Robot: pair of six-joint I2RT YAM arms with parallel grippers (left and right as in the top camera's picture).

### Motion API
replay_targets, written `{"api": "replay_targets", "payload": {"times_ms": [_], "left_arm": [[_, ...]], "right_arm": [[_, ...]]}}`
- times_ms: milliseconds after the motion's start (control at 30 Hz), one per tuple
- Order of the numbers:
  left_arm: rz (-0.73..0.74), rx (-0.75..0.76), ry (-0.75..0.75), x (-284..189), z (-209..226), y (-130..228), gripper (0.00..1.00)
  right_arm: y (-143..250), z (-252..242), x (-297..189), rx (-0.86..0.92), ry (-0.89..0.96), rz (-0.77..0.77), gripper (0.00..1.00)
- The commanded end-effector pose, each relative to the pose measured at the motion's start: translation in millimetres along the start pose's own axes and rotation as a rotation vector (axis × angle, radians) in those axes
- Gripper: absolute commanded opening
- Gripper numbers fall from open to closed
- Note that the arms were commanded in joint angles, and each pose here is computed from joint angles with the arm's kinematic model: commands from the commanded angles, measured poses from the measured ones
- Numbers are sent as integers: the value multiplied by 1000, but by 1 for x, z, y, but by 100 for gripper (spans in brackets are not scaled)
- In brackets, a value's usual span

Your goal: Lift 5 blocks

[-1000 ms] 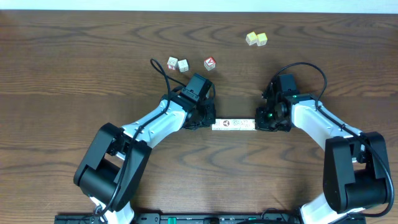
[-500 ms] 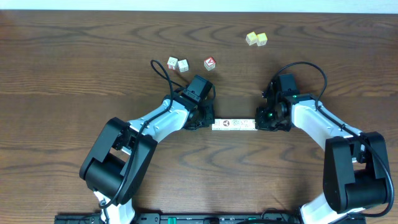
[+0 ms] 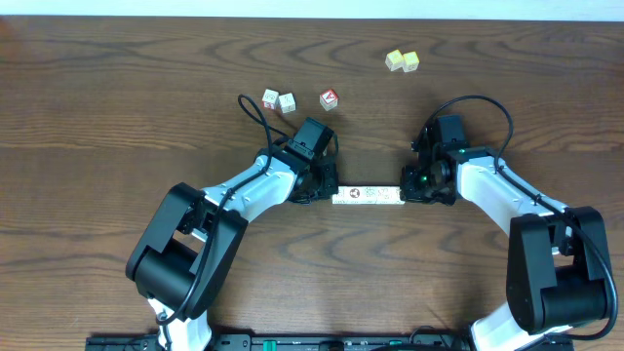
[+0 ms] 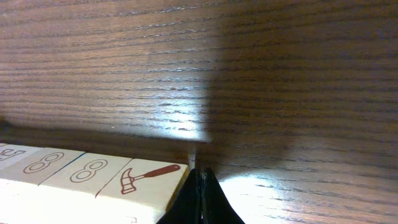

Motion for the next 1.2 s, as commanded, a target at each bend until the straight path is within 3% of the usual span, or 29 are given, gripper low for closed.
{"api": "replay_targets", "payload": {"times_ms": [0,1167], "left_arm": [[55,12,-9,9,6,11,7],[108,21,41,7,-2,20,7]], "right_arm": [[2,6,-2,-4,-15,1,1],[3,18,-2,-5,-86,9,1]]}}
Point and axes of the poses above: each gripper's point midway between its finger pads, its own x axis out along the fingers, its own z axis along the line the jaws close on, y = z × x, the point moved 1 cm from there along -x, back along the fingers, and after that the axes turned 9 degrees about -x, right-handed, at the moved point
